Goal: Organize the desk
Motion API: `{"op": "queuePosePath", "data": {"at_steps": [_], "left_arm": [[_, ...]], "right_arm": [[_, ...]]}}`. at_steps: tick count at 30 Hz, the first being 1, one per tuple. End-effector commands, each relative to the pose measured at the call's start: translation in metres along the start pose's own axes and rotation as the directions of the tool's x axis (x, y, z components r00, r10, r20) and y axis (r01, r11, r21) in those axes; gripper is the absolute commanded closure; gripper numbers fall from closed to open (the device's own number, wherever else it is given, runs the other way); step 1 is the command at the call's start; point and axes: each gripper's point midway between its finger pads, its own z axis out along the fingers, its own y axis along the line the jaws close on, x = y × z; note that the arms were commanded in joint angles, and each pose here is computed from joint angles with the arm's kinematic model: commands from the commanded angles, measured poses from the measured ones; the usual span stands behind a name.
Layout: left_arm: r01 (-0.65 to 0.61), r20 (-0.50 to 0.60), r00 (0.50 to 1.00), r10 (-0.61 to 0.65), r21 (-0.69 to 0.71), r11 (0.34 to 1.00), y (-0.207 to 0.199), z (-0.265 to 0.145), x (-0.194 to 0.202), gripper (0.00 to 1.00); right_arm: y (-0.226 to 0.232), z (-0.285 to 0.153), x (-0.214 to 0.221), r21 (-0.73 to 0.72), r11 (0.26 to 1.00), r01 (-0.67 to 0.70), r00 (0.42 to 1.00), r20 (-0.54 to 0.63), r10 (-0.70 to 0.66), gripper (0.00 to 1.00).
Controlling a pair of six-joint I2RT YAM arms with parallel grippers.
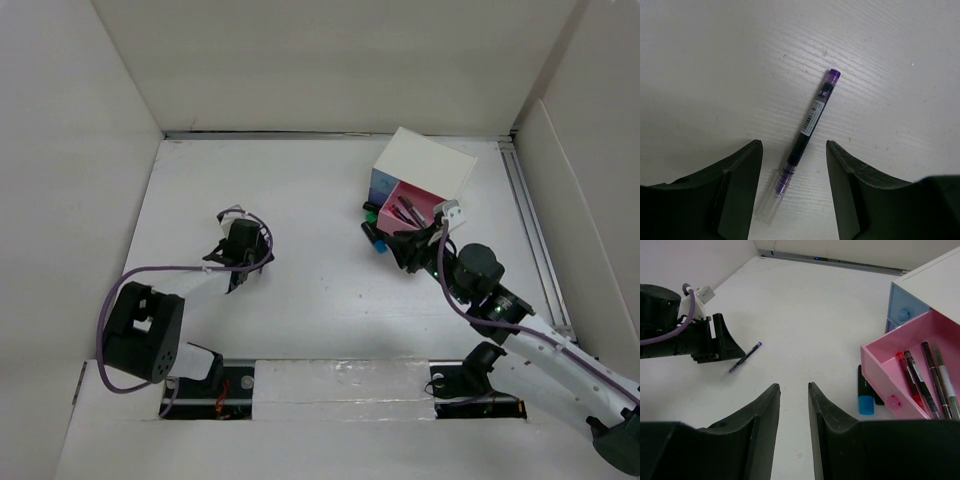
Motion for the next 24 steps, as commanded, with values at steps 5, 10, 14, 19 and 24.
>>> {"op": "queuePosePath", "data": {"at_steps": [5, 10, 14, 19, 24], "left_arm": [[-0.041, 0.008, 0.999, 0.041, 0.026, 0.999, -0.008, 0.002, -0.006, 0.62], [-0.076, -0.033, 0.997, 0.075, -0.018, 0.997, -0.005, 0.011, -0.003, 0.73], [-0.120, -0.059, 0.991, 0.116, -0.070, 0.990, -0.004, 0.014, 0.003, 0.73], [-0.180, -0.094, 0.981, 0.169, -0.128, 0.975, -0.007, 0.017, 0.011, 0.85], [-0.171, -0.094, 0.983, 0.160, -0.132, 0.976, -0.007, 0.018, 0.012, 1.00]], "right_arm": [[0.005, 0.002, -0.016, -0.025, 1.000, 0.001, 0.998, 0.062, 0.001, 0.65], [0.004, 0.001, -0.017, -0.022, 1.000, 0.003, 0.998, 0.067, -0.002, 0.65], [0.005, 0.001, -0.017, -0.023, 1.000, 0.002, 0.998, 0.067, 0.000, 0.65], [0.005, 0.000, -0.018, -0.024, 1.000, 0.005, 0.998, 0.070, -0.003, 0.65], [0.001, -0.004, -0.022, -0.005, 1.000, 0.004, 0.997, 0.082, -0.004, 0.65]]}}
